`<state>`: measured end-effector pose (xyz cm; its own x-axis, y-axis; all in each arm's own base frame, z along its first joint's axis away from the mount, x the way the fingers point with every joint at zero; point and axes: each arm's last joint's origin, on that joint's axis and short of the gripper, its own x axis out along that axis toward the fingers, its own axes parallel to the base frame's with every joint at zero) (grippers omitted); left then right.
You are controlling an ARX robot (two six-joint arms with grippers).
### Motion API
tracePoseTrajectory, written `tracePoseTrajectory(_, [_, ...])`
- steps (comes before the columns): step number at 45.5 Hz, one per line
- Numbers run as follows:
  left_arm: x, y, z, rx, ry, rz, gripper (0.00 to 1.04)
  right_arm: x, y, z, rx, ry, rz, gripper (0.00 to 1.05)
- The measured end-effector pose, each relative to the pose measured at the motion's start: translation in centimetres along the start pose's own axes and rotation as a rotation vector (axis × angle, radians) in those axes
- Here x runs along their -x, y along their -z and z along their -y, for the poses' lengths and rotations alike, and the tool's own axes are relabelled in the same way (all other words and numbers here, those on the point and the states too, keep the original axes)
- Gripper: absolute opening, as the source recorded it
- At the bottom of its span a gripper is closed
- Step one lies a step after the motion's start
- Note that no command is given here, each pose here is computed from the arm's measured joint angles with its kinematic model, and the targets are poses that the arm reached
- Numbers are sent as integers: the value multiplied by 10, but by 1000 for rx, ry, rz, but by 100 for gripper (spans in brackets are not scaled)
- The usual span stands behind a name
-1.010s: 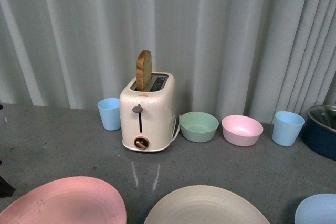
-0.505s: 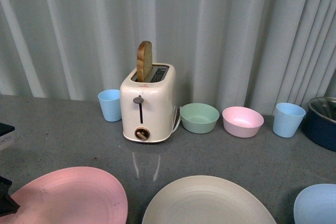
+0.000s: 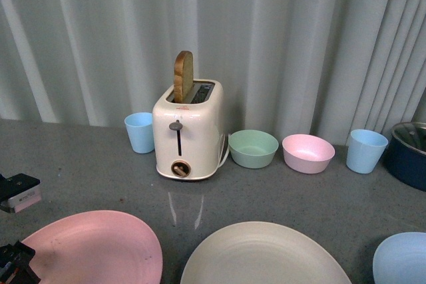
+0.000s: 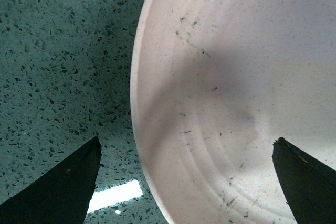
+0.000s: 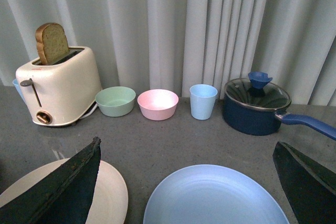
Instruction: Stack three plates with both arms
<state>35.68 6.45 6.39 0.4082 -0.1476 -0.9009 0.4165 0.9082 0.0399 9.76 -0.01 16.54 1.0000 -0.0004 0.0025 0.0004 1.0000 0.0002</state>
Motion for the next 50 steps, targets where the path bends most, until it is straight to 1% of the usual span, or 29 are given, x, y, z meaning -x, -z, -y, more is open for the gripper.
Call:
tracePoseTrajectory(1, [0,0,0,-1,1,-1,97,0,0,0,0,0,0,97])
tracePoseTrajectory(2, [-1,0,1,-1,3,-2,93,0,0,0,0,0,0,97])
tracePoseTrajectory(5, [-2,1,1,2,4,-6,86,0,0,0,0,0,0,97])
tracePoseTrajectory(6, [-3,1,2,2,5,-10,80,0,0,0,0,0,0,97])
tracePoseTrajectory(11, [-7,3,3,5,7,-25,63,0,0,0,0,0,0,97])
tracePoseTrajectory(13, [-9,4,3,7,10,-28,54,0,0,0,0,0,0,97])
tracePoseTrajectory(14, [-9,4,3,8,11,-29,52,0,0,0,0,0,0,97])
tracePoseTrajectory(19, [-9,3,2,11,3,-30,36,0,0,0,0,0,0,97])
tracePoseTrajectory(20, [-9,2,2,11,4,-28,34,0,0,0,0,0,0,97])
tracePoseTrajectory(22, [-9,2,2,11,3,-27,27,0,0,0,0,0,0,97])
tracePoseTrajectory(27, [-8,0,1,15,4,-15,15,0,0,0,0,0,0,97])
tracePoseTrajectory(33, [-7,-4,0,25,14,4,6,0,0,0,0,0,0,97])
tracePoseTrajectory(44, [-4,-6,-5,39,12,4,5,0,0,0,0,0,0,97])
tracePoseTrajectory(50, [2,-8,-13,39,3,3,5,0,0,0,0,0,0,97])
